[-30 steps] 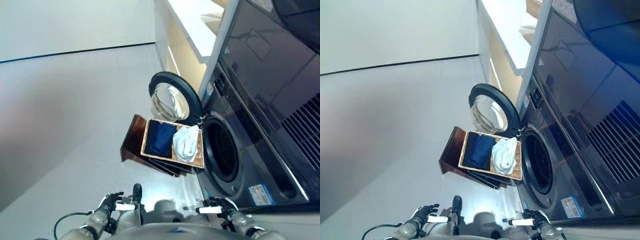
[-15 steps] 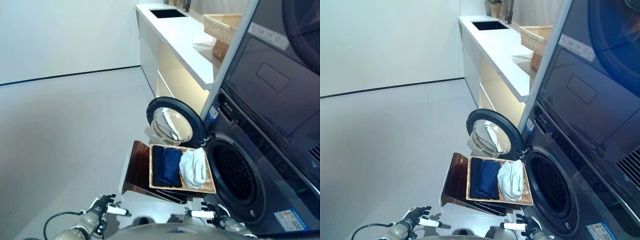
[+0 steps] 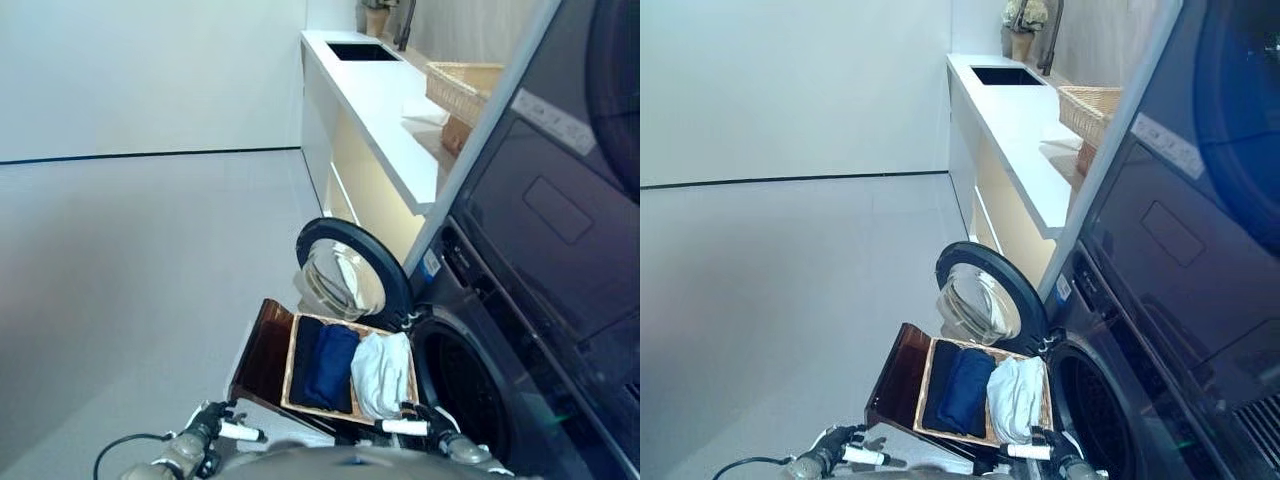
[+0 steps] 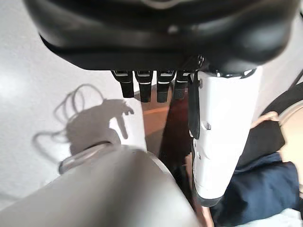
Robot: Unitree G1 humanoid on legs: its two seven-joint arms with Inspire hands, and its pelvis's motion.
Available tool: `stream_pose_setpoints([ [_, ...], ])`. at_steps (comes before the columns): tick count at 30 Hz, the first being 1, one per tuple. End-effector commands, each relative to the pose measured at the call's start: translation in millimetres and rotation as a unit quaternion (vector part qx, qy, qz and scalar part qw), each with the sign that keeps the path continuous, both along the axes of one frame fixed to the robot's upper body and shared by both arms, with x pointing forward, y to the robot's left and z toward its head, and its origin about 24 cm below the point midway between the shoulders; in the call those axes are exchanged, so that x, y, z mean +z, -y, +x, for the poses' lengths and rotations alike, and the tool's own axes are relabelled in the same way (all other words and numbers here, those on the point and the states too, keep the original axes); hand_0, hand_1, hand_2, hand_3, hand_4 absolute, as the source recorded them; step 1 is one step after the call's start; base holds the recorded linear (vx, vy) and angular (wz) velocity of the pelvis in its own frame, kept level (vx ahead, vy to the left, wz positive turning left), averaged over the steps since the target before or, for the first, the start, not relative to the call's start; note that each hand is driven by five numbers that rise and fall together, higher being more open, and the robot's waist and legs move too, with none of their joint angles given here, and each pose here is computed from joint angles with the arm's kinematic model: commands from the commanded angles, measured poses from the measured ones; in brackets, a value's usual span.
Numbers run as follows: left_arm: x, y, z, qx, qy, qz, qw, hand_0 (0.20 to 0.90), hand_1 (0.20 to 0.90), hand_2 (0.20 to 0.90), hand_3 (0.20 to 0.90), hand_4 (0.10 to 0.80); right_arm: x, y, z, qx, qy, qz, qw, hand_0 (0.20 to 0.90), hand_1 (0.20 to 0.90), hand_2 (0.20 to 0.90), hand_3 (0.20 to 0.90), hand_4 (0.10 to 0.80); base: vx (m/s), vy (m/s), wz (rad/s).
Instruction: Pick up the clothes and place them into the washing machine
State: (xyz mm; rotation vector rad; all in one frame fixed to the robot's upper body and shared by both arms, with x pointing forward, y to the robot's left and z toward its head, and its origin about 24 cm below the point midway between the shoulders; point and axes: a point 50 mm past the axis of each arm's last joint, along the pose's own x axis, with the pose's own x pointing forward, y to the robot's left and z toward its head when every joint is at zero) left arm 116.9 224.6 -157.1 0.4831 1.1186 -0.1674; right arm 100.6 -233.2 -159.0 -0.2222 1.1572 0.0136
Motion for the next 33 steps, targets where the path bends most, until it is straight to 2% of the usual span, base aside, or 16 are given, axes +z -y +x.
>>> stream_pose_setpoints([
  [1,2,2,4,0.011,0.029,-0.009,0.999,0.9,0.9,0.9,0.9,0.8,5,11,9,0.002,0.021,-0.017,1.0,0.9,0.9,0.9,0.9,0.8,0.272,0.153,-0.19],
  [10,1,1,-1,-0.015,0.015,0.004,1.0,0.9,0.9,0.9,0.9,0.8,5,9,10,0.001,0.02,-0.013,1.0,0.9,0.9,0.9,0.9,0.8,0.173,0.168,0.11],
  [18,5,-9,8,-0.022,0.026,0.023,0.999,0.9,0.9,0.9,0.9,0.8,7,4,20,0.008,0.028,-0.004,1.0,0.9,0.9,0.9,0.9,0.8,0.134,0.226,-0.72],
  [25,7,-9,12,-0.02,0.033,0.019,0.999,0.9,0.9,0.9,0.9,0.8,9,6,26,0.009,0.042,-0.006,0.999,0.9,0.9,0.9,0.9,0.8,0.069,0.161,-0.35],
  [33,5,-11,7,-0.013,0.019,0.015,1.0,0.9,0.9,0.9,0.9,0.8,5,11,8,0.014,0.005,-0.021,1.0,0.9,0.9,0.9,0.9,0.8,0.236,-0.061,-0.04],
])
